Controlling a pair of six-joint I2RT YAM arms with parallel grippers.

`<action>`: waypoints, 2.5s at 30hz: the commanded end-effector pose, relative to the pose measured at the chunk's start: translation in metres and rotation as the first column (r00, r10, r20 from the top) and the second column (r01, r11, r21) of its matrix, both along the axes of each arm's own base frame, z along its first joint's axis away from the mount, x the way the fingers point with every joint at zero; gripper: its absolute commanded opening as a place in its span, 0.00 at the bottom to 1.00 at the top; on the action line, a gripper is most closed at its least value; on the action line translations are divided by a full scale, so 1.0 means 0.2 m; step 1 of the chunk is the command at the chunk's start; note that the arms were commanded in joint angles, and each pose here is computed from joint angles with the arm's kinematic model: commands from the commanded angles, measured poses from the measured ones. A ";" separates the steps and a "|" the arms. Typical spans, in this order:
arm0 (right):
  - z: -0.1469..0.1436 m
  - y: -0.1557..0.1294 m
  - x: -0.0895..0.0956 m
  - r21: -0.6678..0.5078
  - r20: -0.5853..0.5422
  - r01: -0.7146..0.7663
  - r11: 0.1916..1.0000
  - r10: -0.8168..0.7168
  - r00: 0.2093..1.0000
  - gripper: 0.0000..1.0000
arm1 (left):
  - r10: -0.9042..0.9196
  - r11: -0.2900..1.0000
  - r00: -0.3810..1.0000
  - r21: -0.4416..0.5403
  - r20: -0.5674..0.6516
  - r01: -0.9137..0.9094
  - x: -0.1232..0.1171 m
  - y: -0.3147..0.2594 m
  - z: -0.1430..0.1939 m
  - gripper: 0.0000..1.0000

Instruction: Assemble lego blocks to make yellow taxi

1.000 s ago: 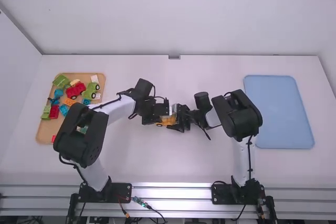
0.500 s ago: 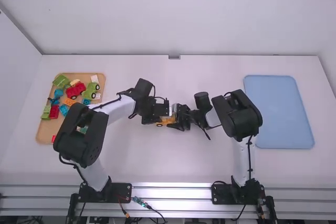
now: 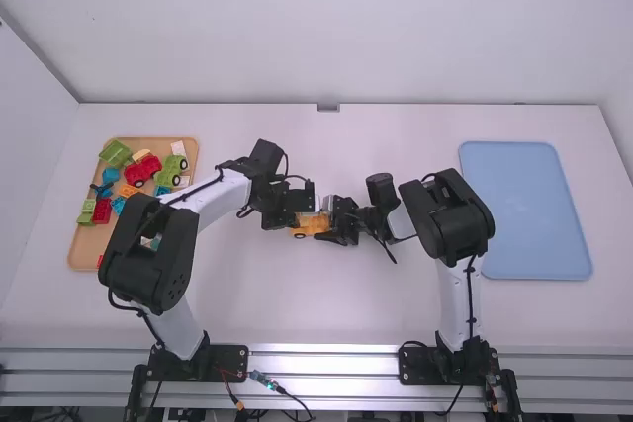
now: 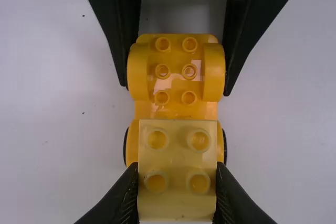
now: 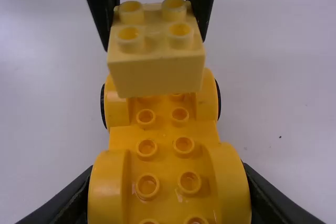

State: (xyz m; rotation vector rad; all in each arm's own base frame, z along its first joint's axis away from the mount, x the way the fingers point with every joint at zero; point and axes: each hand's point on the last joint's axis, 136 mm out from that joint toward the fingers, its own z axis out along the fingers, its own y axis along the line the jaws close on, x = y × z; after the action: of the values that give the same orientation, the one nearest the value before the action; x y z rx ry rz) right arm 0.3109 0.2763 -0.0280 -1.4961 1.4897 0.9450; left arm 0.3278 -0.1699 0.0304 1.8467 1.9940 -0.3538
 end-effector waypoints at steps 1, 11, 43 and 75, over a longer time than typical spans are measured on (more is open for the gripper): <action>0.00 0.01 0.02 0.003 0.001 -0.003 1.000 0.003 1.000 0.50 | -0.009 0.999 1.000 -0.047 -0.019 0.008 -0.01 -0.01 -0.01 0.01; 0.00 0.01 0.02 0.003 0.001 -0.003 1.000 0.003 1.000 0.49 | 0.017 0.998 1.000 -0.063 -0.017 -0.018 -0.03 -0.01 -0.07 0.01; 0.00 0.01 0.00 0.005 0.006 -0.009 1.000 0.009 1.000 0.49 | 0.035 0.997 0.999 -0.064 -0.006 -0.036 -0.04 0.00 -0.12 0.05; 0.00 0.01 0.00 0.004 0.005 -0.009 1.000 0.009 1.000 0.49 | -0.011 0.946 0.998 -0.324 0.054 0.028 0.02 0.00 0.22 0.23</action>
State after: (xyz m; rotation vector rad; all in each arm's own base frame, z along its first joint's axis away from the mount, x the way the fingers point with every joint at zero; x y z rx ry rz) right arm 0.3108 0.2764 -0.0278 -1.4982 1.4849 0.9441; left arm 0.3410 -0.1598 0.0614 1.6469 1.8885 -0.4849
